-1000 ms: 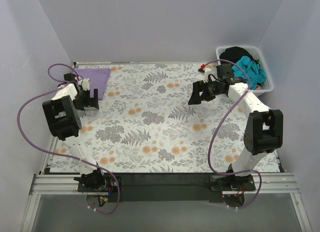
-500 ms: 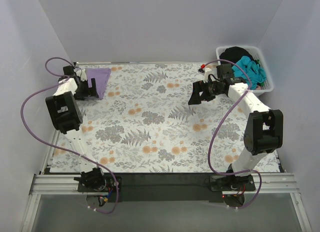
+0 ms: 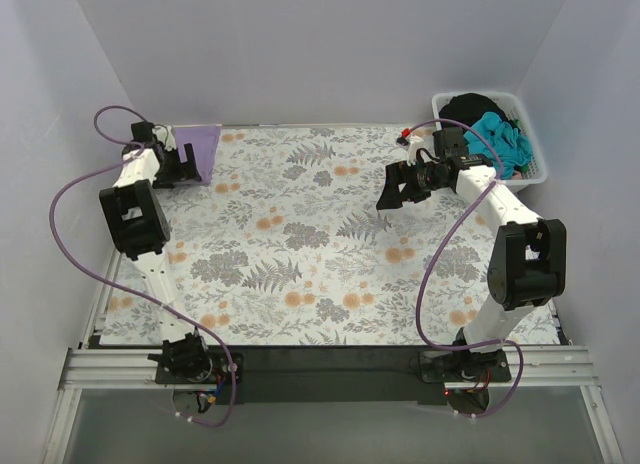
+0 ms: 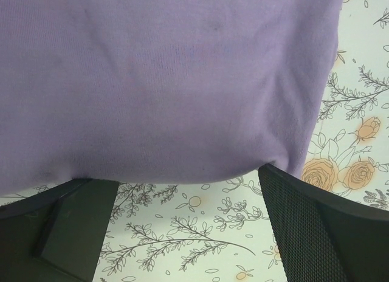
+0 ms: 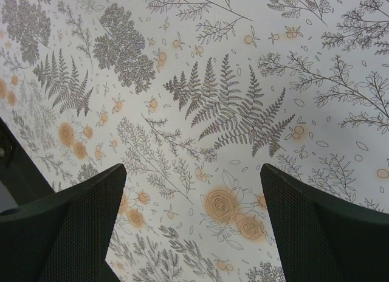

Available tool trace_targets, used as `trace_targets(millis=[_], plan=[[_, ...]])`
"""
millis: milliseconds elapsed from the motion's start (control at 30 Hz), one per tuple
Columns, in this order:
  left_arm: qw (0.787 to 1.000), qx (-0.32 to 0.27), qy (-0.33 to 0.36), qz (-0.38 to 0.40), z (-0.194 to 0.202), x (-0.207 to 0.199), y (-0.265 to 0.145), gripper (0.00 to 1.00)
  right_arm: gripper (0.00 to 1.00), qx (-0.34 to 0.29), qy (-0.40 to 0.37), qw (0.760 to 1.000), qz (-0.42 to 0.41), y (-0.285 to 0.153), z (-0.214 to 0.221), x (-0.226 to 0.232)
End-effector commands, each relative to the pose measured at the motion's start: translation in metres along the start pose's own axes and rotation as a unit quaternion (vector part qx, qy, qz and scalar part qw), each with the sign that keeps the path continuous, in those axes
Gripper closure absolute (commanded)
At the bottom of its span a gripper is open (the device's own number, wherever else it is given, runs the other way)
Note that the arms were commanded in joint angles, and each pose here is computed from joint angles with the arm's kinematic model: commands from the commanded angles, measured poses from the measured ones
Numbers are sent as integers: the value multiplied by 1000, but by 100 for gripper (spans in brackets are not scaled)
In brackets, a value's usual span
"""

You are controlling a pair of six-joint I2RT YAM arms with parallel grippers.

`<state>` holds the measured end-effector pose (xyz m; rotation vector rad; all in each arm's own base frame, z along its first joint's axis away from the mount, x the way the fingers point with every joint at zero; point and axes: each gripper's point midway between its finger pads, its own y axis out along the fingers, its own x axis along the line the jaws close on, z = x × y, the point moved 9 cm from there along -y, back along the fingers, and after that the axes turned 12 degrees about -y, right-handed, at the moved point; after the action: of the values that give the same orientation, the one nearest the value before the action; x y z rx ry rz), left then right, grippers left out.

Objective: Fold and stack the t-shirts
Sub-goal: Neatly place the folded tshirt to the corner

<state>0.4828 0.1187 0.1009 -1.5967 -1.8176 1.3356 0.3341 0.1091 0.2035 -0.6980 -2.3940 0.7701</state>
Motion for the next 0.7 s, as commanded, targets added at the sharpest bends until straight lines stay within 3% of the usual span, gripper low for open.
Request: trace_targets(millis=[0,200,233,467,667], plan=[[996,83,-23,19,39,-4,31,3,2,-15,-12,1000,-7,-1,-8,-1],[998,52,15,39,33,-16,0,2,2,-29,-23,999,-2,-7,-20,-1],[998,24,29,46,21,-26,-24,2,2,-29,-29,999,-2,-9,-23,0],[994,-16,68,87,3,-72,-118,2,2,-58,-71,995,49,-37,-61,-2],[989,-8,97,110,27,-115,-162,2,2,-58,-81,991,89,-58,-52,7]])
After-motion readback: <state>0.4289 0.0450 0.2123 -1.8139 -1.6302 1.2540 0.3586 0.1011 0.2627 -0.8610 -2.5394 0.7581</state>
